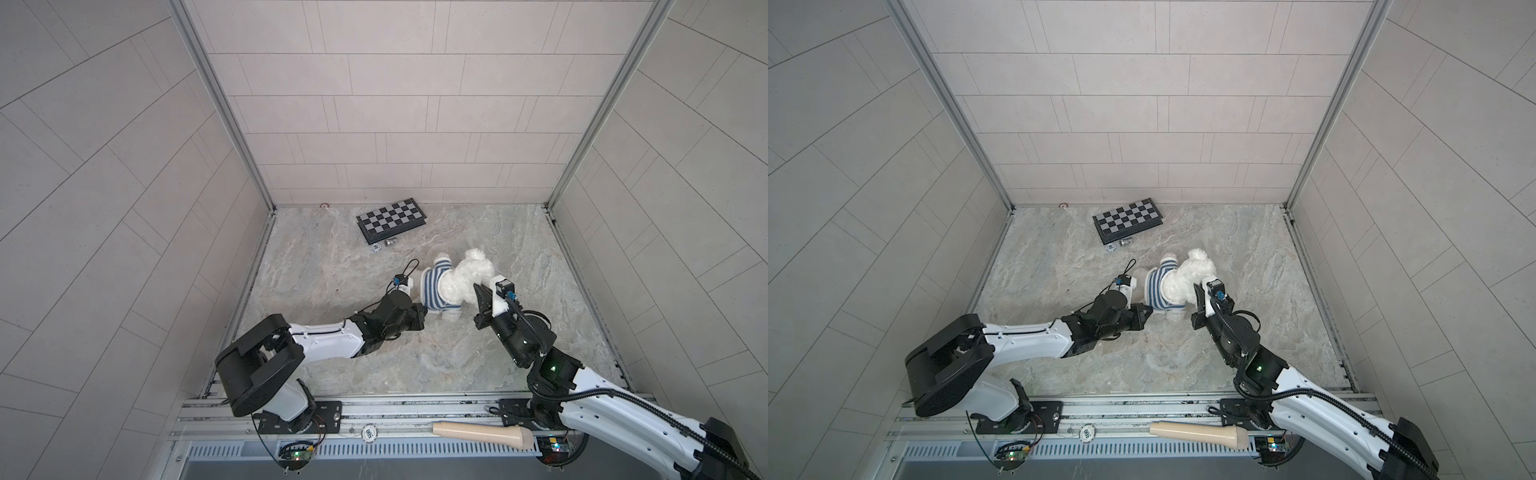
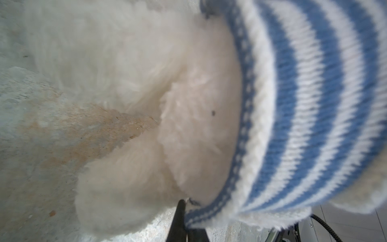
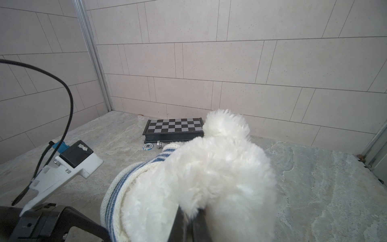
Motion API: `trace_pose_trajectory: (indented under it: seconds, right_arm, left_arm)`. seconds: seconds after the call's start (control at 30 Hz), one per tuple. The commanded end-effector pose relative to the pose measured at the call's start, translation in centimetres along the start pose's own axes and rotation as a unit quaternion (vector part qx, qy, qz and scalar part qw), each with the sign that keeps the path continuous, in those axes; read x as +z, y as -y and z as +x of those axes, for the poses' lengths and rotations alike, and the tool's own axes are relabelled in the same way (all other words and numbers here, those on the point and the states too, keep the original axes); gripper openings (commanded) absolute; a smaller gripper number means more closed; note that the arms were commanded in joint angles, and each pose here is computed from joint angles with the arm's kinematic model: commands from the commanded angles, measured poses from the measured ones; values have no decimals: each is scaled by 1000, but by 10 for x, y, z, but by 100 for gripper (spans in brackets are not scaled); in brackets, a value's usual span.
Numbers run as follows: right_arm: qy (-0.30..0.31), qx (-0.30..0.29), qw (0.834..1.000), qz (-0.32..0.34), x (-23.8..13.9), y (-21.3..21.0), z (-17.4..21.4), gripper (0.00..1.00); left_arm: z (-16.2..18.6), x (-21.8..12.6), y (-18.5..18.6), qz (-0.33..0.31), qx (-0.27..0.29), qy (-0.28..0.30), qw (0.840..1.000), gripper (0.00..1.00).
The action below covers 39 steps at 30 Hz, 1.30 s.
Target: Dress the teddy bear
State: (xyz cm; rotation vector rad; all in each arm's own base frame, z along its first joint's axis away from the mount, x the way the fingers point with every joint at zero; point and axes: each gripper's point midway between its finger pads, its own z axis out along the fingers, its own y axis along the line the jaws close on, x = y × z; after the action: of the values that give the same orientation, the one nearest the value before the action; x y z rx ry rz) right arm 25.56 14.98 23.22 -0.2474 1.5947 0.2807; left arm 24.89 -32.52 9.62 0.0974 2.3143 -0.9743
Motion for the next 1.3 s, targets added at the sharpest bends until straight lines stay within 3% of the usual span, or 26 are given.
trace_pose_trajectory:
  seconds: [0.0,0.1,0.23,0.37,0.43,0.93,1.27]
  right_arm:
    - [36,3,999,-26,2,-11,-32,0]
    - [20,-9,999,-42,7,-19,-31,0]
    - [21,-9,999,-47,8,-21,-32,0]
    - [31,-28,997,-58,6,-25,-42,0]
    - [34,-37,997,-65,6,-28,-46,0]
    - [49,-73,987,-137,-2,-51,-57,0]
    - [54,-66,986,-144,0,-55,-58,0]
  left_arm:
    - [-11,-11,22,24,41,12,999,6]
    - [-14,-16,27,30,58,11,998,20]
    - [-18,-25,32,23,82,3,996,30]
    - [-13,-36,43,58,90,-8,994,45]
    - [-11,-43,43,63,93,-10,994,48]
    - [-47,-86,19,78,31,6,996,39]
    - [-49,-77,-3,46,-7,19,999,29]
